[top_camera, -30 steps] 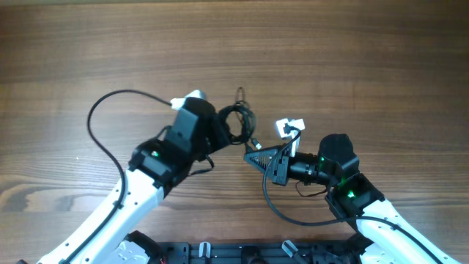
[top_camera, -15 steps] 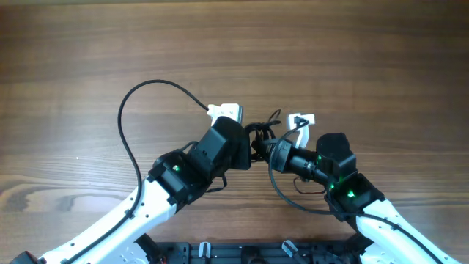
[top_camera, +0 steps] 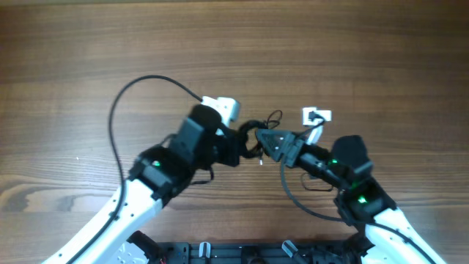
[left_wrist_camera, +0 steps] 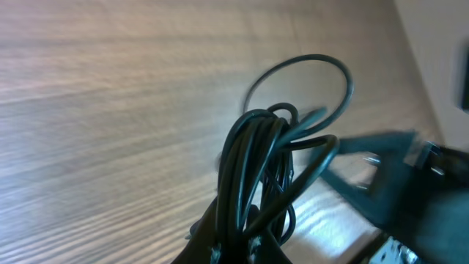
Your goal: Untangle cables
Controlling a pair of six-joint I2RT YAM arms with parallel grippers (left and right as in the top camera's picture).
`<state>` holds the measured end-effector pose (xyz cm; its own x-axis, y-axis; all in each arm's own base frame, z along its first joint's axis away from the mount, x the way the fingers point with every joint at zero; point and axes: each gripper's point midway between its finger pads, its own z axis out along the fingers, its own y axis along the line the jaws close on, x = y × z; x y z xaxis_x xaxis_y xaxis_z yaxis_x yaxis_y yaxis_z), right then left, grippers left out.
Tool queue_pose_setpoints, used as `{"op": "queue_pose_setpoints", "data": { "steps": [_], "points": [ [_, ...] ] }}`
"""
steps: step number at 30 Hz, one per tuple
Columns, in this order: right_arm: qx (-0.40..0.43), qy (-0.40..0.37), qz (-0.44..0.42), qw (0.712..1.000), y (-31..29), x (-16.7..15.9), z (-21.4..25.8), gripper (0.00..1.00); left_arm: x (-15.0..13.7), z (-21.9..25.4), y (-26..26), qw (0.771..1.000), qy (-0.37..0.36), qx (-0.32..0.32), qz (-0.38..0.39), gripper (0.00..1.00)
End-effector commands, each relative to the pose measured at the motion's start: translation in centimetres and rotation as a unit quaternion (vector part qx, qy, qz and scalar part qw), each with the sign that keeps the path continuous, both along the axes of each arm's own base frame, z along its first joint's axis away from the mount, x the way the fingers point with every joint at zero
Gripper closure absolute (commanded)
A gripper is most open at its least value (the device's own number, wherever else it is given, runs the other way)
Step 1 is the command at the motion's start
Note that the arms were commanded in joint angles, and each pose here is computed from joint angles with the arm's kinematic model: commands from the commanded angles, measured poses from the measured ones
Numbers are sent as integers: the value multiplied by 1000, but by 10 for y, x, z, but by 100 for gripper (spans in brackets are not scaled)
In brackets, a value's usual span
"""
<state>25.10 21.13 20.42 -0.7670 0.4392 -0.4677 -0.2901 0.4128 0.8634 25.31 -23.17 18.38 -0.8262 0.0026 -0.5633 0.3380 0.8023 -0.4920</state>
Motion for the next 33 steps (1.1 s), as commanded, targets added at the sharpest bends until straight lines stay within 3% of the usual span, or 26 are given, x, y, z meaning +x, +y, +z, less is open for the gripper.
{"op": "queue_pose_setpoints", "data": {
  "steps": [1, 5, 7, 8, 10, 13, 20, 24, 27, 29, 30, 33],
  "points": [
    [-18, -83, 35, 996, -10, -16, 26, 22, 17, 12, 22, 999, 5, -28, 42, 96],
    [-106, -69, 12, 992, -28, -17, -9, 14, 15, 19, 19, 997, 21, -69, 19, 96],
    [-138, -63, 25, 988, -29, -19, -25, 11, 5, 27, 9, 995, 16, -92, -42, 96],
    [-153, -62, 23, 986, -31, -17, -32, 3, -1, 29, 6, 993, 4, -93, -79, 96],
    [-178, -37, -49, 982, -49, 0, -41, 0, -6, 22, 9, 992, 6, -78, -96, 96],
    [-178, 34, -154, 971, -77, 14, -56, 0, -18, 28, 1, 986, 21, -106, -127, 96],
    [-211, 86, -145, 963, -80, 9, -87, 0, -11, 30, 2, 988, 17, -109, -107, 96],
    [-163, 68, -93, 980, -64, -3, -65, 0, 6, 20, 16, 996, 0, -64, -55, 96],
    [-104, 36, -18, 994, -45, -25, -35, 13, 17, 13, 27, 999, -11, -34, -21, 96],
    [-43, 67, -11, 997, -39, -36, -19, 38, 20, 6, 27, 1000, -4, -24, -16, 96],
    [-23, 90, -16, 996, -38, -36, -17, 44, 20, 3, 26, 1000, -1, -23, -19, 96],
    [13, 111, -25, 993, -35, -32, -10, 47, 16, -4, 18, 999, 11, -18, -31, 96]
  ]
}}
